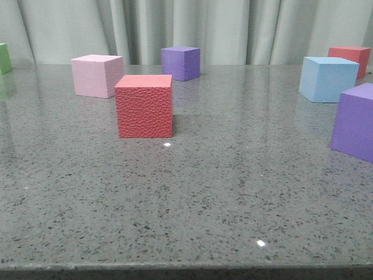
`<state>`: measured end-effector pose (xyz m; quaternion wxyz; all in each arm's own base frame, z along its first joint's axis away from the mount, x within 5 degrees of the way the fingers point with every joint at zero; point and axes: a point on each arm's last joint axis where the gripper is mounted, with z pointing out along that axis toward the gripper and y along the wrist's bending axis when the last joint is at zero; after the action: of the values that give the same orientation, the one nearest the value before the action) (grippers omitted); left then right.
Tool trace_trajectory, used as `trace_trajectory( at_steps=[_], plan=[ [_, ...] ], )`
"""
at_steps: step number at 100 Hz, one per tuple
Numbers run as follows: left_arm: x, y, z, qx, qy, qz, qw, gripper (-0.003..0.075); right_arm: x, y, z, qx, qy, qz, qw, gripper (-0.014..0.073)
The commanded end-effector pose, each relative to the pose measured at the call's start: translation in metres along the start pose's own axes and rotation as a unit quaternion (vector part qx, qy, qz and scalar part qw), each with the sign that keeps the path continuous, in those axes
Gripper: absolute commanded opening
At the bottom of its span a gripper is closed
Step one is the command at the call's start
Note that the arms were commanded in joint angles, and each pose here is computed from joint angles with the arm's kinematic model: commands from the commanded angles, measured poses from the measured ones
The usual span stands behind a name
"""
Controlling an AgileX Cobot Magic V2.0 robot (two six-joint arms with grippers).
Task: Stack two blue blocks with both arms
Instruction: 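Move the right gripper down over the light blue cube near it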
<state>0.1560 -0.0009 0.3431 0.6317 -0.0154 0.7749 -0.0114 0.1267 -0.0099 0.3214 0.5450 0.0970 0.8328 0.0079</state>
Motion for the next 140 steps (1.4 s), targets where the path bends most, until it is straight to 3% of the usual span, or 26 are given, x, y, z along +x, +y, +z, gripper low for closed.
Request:
trace_trajectory(
  at_steps=[1, 21, 48, 87, 108, 140],
  plan=[
    [-0.018, -0.003, -0.003, 0.01, -0.053, 0.003, 0.999, 0.0694, -0.016, 0.003, -0.003, -0.009, -0.049, -0.007, 0.999, 0.0549],
    [-0.019, -0.003, -0.003, 0.011, -0.056, -0.001, 0.998, 0.0694, -0.026, 0.004, -0.003, -0.005, -0.023, 0.002, 1.0, 0.0549],
    [-0.019, -0.003, -0.003, 0.011, -0.054, -0.002, 0.998, 0.0694, -0.082, 0.023, 0.016, -0.012, 0.043, -0.002, 0.999, 0.0549],
    [-0.019, -0.003, -0.003, 0.011, -0.054, -0.005, 0.998, 0.0694, -0.165, 0.067, 0.093, -0.025, 0.128, -0.011, 0.991, 0.0549],
    [-0.019, -0.003, -0.003, 0.011, -0.053, -0.005, 0.999, 0.0694, -0.175, 0.08, 0.146, -0.023, 0.19, -0.023, 0.981, 0.0549],
    [-0.019, -0.003, -0.003, 0.011, -0.053, -0.005, 0.999, 0.0694, -0.153, 0.091, 0.211, -0.023, 0.275, -0.037, 0.96, 0.0549]
  ],
)
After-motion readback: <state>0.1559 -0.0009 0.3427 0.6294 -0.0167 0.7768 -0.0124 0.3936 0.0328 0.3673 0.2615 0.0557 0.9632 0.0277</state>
